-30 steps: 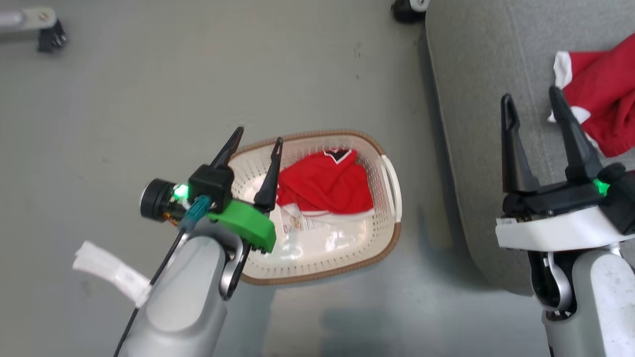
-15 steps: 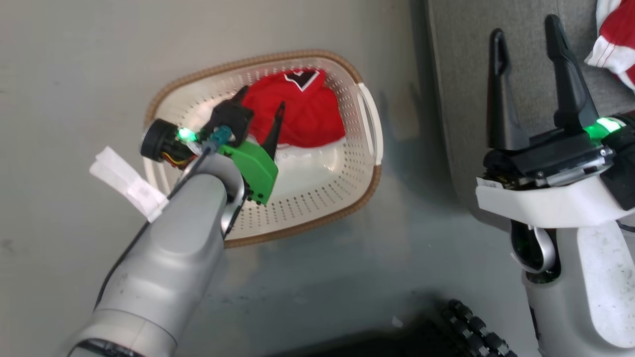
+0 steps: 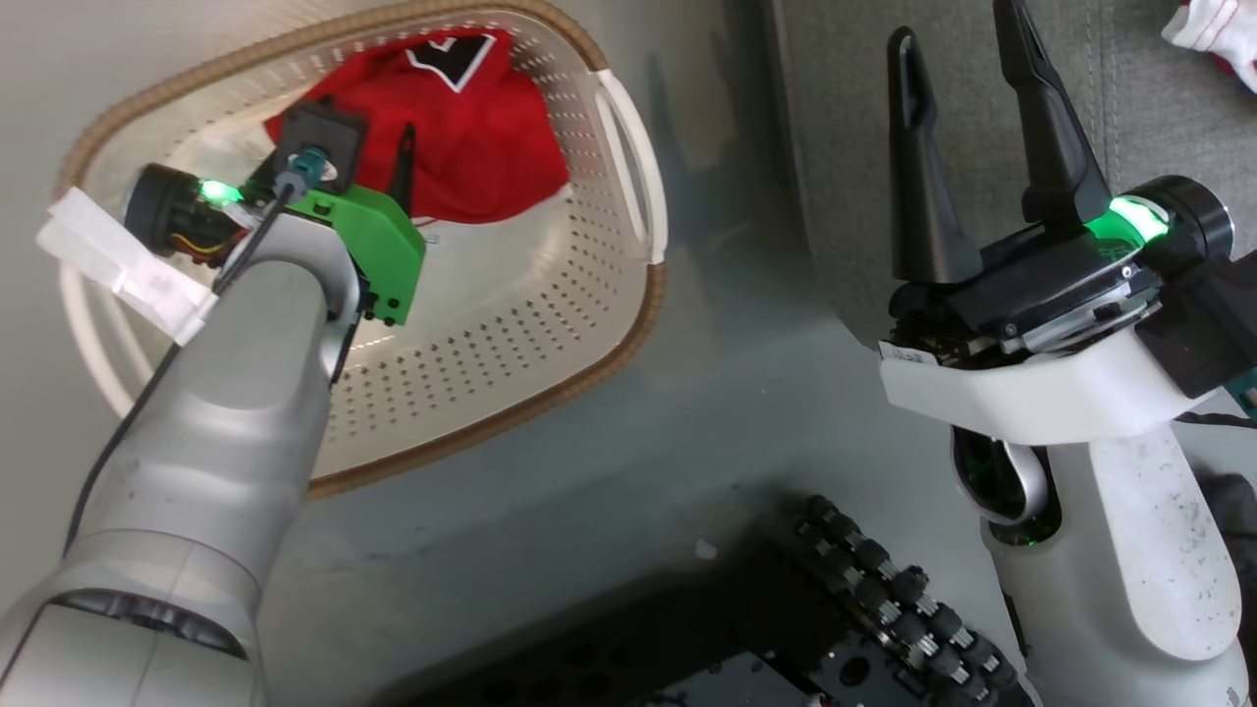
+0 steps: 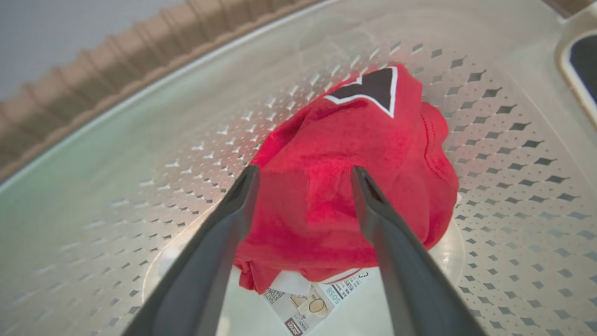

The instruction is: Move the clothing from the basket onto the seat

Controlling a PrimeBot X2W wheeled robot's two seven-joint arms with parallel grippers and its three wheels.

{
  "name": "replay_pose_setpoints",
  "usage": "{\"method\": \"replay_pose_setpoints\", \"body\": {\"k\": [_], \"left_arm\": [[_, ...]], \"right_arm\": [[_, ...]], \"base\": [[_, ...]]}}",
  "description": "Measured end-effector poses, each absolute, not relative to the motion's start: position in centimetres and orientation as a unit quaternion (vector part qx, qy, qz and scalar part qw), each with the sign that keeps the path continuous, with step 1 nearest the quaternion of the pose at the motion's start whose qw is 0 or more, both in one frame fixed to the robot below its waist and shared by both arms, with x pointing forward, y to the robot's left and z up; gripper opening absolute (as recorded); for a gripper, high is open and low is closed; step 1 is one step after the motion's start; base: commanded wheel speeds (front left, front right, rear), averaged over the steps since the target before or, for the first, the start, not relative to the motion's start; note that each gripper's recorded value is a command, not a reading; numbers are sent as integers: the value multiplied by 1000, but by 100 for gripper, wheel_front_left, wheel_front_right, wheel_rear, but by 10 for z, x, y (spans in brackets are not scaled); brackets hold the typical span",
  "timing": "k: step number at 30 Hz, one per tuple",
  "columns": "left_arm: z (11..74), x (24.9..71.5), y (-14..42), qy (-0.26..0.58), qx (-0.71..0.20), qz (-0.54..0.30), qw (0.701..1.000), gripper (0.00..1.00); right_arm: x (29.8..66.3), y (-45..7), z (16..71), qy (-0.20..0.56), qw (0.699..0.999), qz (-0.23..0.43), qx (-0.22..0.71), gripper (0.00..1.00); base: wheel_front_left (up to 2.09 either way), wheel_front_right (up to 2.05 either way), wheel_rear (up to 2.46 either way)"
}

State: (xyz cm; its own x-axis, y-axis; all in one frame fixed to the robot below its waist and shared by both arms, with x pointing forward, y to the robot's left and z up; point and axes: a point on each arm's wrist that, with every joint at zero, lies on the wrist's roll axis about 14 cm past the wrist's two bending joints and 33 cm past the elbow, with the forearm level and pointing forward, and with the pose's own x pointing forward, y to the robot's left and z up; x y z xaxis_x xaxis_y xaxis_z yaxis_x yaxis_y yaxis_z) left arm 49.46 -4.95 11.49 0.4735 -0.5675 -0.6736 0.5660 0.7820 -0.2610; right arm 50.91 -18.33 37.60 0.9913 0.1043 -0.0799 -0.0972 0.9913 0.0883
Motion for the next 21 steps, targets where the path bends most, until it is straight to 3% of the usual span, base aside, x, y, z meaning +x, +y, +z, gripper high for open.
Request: {"method": "replay_pose_setpoints", "body": {"k": [21], "left_arm": [[47, 478, -46, 480, 12, -306, 822, 100]], "right_arm": [[494, -198, 349, 84, 996, 29, 32, 100]], "base": [[0, 0, 0]]}}
